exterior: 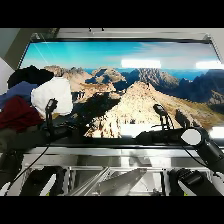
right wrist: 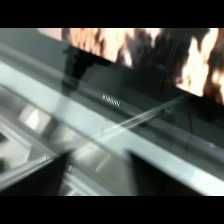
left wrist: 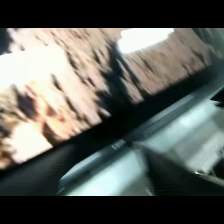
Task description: Fold the shirts.
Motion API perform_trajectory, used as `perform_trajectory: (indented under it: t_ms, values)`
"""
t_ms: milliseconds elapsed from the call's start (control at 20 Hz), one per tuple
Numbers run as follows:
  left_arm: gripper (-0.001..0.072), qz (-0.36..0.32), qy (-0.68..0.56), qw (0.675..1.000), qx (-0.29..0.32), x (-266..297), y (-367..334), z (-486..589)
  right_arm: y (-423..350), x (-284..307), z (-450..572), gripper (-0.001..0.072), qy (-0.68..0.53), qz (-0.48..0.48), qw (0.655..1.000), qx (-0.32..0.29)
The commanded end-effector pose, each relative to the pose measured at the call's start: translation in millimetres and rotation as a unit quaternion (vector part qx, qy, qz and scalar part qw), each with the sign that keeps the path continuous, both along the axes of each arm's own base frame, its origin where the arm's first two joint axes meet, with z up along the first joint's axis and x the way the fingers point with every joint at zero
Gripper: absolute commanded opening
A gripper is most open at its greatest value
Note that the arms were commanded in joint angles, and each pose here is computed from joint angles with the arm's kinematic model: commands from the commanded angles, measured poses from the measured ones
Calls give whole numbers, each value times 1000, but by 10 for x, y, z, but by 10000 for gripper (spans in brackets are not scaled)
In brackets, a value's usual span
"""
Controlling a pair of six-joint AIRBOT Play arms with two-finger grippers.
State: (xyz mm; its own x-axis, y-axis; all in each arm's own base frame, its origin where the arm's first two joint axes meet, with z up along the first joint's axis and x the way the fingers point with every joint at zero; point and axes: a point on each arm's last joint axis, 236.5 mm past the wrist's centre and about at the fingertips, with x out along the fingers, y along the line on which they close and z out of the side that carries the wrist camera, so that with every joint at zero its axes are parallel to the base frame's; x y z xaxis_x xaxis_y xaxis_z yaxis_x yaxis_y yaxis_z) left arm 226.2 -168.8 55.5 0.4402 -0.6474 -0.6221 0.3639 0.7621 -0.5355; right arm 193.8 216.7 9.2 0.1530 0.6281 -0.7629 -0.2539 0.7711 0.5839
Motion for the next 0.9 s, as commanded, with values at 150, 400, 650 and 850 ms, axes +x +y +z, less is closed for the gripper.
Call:
perform_trajectory:
  t_ms: [150, 400, 650, 850]
  values:
    - [674, 257, -26, 952, 162, 811, 1861, 202, -327, 1035, 300, 650, -149, -104, 983, -19]
    - [674, 344, 128, 928, 66, 1131, 2624, -350, -1160, 1623, 220, 650, -130, -227, 964, -50]
    - [674, 300, 227, 925, 49, 1419, 2706, -1015, -1687, 1741, 14, 650, -98, -294, 948, -66]
    - [674, 284, 260, 920, 73, 1611, 2797, -1377, -1735, 1777, 8, 650, -102, -301, 946, -68]
